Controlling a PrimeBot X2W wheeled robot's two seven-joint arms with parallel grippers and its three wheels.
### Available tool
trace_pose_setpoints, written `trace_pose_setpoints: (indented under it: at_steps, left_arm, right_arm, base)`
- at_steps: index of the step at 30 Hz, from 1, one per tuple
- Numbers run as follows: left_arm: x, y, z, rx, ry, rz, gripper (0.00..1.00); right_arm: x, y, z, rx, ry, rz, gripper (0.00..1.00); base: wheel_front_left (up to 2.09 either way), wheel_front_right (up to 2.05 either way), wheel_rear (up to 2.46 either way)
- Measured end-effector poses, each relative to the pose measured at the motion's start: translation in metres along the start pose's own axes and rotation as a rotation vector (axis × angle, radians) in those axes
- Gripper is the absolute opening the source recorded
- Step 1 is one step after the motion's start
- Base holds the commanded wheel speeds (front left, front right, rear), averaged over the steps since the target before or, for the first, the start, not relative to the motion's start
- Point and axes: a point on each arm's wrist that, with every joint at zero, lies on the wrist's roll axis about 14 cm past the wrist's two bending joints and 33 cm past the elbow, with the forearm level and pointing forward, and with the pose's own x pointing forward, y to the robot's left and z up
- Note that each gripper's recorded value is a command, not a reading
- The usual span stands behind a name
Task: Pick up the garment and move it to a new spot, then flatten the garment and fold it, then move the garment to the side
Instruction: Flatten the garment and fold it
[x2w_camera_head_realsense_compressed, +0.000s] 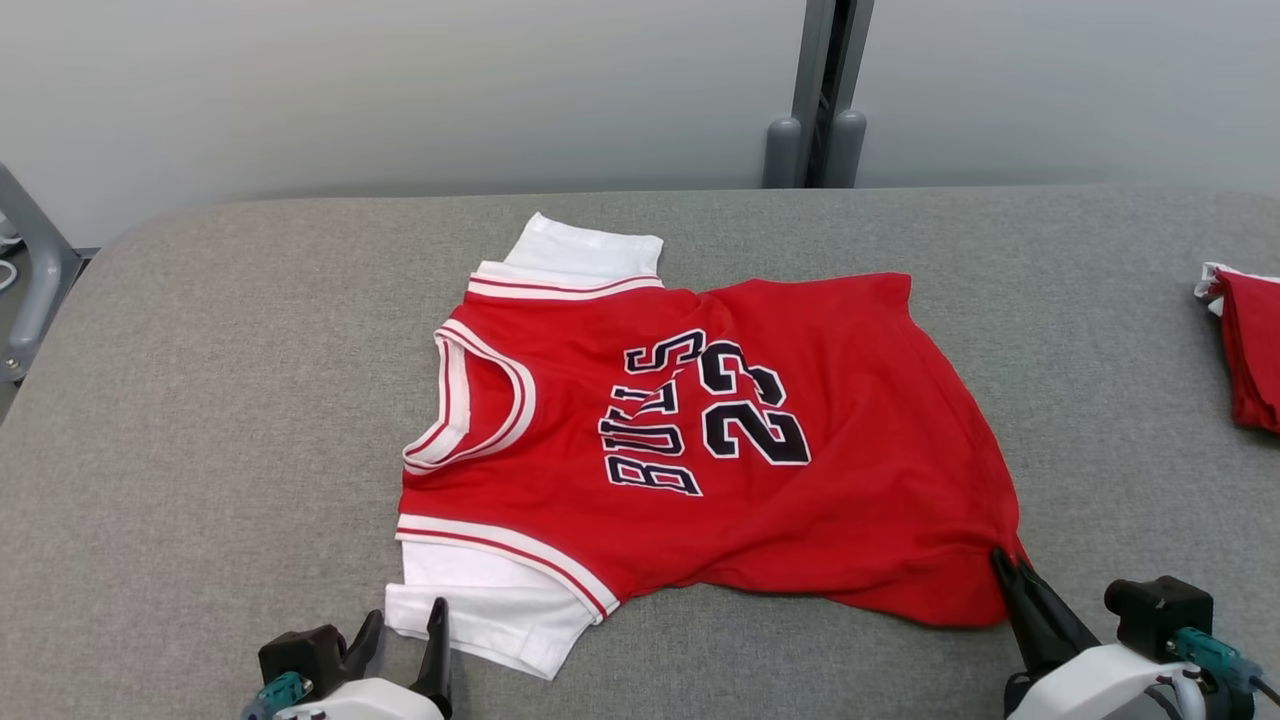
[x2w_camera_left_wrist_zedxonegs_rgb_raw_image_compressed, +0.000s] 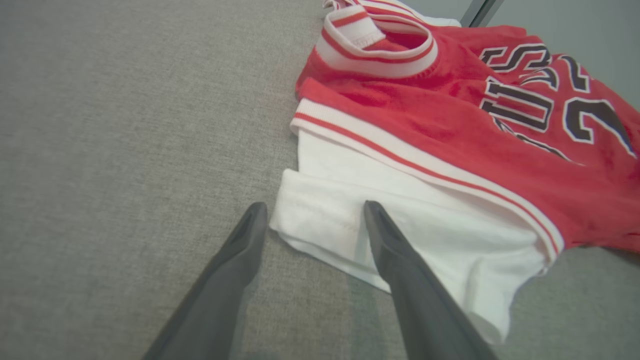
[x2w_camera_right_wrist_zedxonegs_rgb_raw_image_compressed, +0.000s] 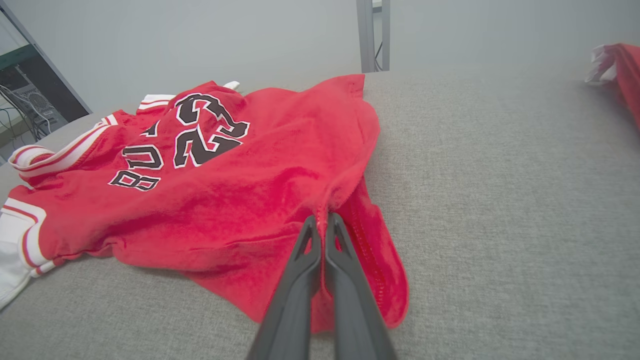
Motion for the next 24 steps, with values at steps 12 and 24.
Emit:
trace_pose_setpoints:
  at_steps: [12,24]
  left_arm:
    - [-0.001,0.003,0.007,-0.003,-0.023,0.001,0.00]
    - [-0.004,-0.013,0.065,0.001,-0.185,-0.093,0.00]
  right_arm:
    - [0.001,0.001,-0.005,-0.002,0.018,0.003,0.00]
    - [0.010,-0.004,0.037,-0.044,-0.107,-0.001,0.00]
  base:
    - [0.00,0.00,0.00]
    - [0.00,0.00,0.00]
